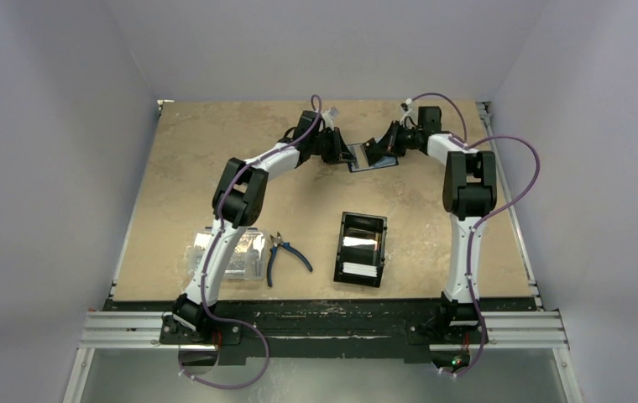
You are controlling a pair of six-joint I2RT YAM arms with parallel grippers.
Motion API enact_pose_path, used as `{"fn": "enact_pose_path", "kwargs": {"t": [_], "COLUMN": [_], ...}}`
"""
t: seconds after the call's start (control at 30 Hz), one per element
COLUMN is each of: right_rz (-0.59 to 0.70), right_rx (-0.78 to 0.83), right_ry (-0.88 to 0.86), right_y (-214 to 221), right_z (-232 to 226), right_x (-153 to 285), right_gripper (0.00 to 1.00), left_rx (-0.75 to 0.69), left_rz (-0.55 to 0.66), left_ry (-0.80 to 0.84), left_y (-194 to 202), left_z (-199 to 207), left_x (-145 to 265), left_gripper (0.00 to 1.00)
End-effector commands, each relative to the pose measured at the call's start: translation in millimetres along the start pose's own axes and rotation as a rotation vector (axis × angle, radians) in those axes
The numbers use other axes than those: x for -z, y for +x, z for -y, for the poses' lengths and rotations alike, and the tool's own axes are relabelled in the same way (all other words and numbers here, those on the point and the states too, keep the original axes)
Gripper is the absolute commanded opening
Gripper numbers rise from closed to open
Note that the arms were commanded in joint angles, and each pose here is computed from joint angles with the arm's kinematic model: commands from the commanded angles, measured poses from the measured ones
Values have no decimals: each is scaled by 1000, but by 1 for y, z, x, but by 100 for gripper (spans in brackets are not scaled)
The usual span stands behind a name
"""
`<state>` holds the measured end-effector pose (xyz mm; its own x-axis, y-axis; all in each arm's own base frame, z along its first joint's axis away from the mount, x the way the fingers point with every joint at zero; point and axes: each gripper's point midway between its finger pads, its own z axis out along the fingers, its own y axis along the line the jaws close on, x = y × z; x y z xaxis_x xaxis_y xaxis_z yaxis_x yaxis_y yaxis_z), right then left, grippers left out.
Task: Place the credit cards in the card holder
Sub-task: Insert the credit card into the card holder.
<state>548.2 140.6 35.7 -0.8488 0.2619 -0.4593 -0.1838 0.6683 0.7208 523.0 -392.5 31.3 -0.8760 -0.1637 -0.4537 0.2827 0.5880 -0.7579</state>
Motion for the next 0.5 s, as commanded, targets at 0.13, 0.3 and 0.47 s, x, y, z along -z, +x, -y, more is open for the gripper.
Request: {"fn": "enact_pose_path", "kwargs": {"t": [0.13,0.3,0.47], "right_rz": [14,46,69], "right_rx": [42,-12,-78], "right_ry": [54,-80,-98], "right_y": [0,2,4], "right_z": [15,-4,-6], "right_x": [-11,-12,-13], "right_gripper": [0,2,3], "left_rx": [74,76,79], "left_rz": [-112,-112,-112], "left_ry": [-193,-188,-183], "left_y": [48,48,48], "left_z": [-75,-75,-74], "left_x": [-5,-6,-7], "left_gripper": [7,7,7]}}
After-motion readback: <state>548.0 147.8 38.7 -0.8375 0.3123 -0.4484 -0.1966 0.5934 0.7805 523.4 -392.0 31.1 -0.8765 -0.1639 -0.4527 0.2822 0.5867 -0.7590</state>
